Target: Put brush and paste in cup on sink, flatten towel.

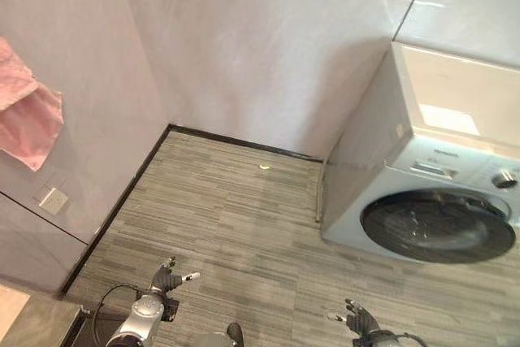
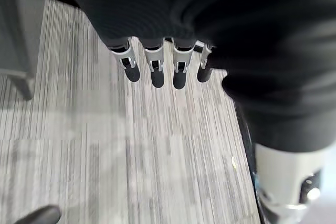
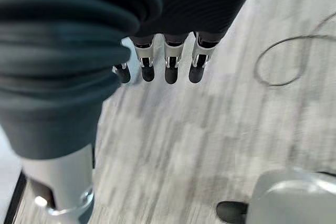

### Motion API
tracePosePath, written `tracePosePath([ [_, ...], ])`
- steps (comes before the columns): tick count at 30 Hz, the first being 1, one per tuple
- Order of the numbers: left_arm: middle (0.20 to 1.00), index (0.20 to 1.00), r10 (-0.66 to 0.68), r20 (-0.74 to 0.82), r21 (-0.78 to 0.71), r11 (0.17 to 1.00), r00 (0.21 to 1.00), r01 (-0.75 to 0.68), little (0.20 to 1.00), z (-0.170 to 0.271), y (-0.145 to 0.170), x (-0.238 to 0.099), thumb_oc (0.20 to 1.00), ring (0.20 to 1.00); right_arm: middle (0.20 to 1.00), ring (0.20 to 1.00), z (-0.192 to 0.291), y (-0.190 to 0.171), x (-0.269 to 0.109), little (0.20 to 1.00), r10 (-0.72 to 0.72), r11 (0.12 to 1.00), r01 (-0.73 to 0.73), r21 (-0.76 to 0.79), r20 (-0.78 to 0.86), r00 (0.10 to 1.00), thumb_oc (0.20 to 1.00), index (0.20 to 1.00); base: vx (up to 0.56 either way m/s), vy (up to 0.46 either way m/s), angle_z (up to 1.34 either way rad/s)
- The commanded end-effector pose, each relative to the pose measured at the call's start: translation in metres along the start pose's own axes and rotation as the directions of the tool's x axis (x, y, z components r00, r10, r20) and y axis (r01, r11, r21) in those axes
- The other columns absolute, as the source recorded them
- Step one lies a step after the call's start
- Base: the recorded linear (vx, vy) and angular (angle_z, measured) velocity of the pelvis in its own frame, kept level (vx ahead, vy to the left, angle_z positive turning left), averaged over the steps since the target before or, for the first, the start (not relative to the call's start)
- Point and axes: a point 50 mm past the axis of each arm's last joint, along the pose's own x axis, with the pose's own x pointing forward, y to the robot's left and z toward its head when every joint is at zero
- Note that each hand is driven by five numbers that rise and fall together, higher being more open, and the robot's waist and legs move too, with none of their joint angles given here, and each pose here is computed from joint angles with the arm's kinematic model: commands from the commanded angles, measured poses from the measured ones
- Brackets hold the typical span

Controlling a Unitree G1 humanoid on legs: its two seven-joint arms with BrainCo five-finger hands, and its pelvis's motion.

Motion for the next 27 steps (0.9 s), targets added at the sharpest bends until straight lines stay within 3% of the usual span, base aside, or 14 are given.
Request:
tracePosePath([
  [1,1.0,1.0,0.033,0.004,0.018,0.999,0.999,-0.033,1.0,0.0,0.011,0.001,1.0,1.0,1.0,1.0,0.026,-0.012,0.004,1.0,-0.017,0.999,0.02,-0.039,0.096,0.995,1.0,1.0,0.34,0.043,0.58],
  [13,1.0,1.0,-0.028,0.004,0.103,0.994,1.0,0.028,1.0,0.005,-0.008,0.007,1.0,1.0,1.0,1.0,0.011,-0.022,-0.006,1.0,-0.029,0.999,0.03,-0.017,0.087,0.996,1.0,1.0,0.34,-0.099,1.03],
  [27,1.0,1.0,-0.008,-0.002,0.06,0.998,1.0,0.008,1.0,0.002,-0.003,0.005,1.0,1.0,1.0,1.0,0.02,-0.035,-0.012,1.0,-0.03,0.993,0.046,-0.111,0.143,0.989,1.0,1.0,0.13,-0.076,0.49],
])
